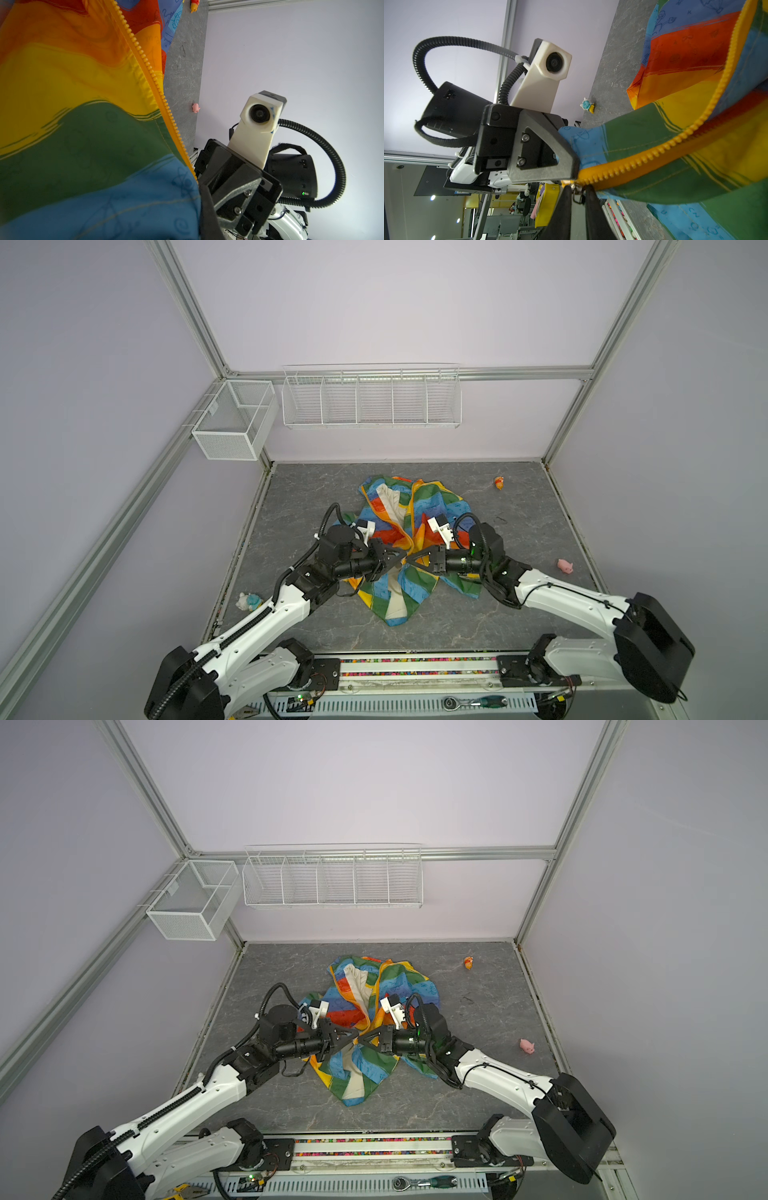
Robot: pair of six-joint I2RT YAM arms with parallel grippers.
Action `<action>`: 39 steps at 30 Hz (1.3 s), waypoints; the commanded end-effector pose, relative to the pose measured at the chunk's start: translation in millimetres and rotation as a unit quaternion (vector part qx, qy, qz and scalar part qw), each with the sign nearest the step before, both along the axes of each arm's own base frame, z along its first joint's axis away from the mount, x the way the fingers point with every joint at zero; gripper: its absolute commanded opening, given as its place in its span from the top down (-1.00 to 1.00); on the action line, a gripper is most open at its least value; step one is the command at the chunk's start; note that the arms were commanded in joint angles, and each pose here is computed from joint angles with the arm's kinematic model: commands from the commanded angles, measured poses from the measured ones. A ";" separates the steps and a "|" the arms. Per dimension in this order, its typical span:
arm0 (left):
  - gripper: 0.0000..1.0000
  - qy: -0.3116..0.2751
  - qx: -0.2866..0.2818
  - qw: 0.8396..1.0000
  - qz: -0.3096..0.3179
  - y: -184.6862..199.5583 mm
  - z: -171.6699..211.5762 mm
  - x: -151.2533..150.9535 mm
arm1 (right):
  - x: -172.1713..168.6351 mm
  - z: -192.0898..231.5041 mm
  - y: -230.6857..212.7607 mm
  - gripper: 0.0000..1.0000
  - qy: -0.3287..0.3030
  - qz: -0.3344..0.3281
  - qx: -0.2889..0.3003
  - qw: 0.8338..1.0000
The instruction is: Zip up the jacket
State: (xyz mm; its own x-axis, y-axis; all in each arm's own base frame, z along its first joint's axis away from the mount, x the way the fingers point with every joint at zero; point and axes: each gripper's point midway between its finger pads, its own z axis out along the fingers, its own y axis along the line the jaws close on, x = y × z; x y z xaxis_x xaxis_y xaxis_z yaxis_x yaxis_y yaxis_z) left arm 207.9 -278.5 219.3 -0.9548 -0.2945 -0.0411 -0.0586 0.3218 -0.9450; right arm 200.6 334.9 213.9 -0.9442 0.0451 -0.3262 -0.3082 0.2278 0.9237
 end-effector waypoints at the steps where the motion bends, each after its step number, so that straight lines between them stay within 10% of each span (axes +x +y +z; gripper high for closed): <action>1: 1.00 -0.031 -0.031 0.999 -0.021 -5.9 30.4 -4.5 | -6.1 0.8 7.1 0.72 -0.005 0.016 0.008 1.000; 39: 1.00 -0.037 -0.033 0.998 -0.035 -4.8 38.9 -11.5 | 10.5 -9.6 -1.1 0.88 -0.034 -0.037 -0.042 0.998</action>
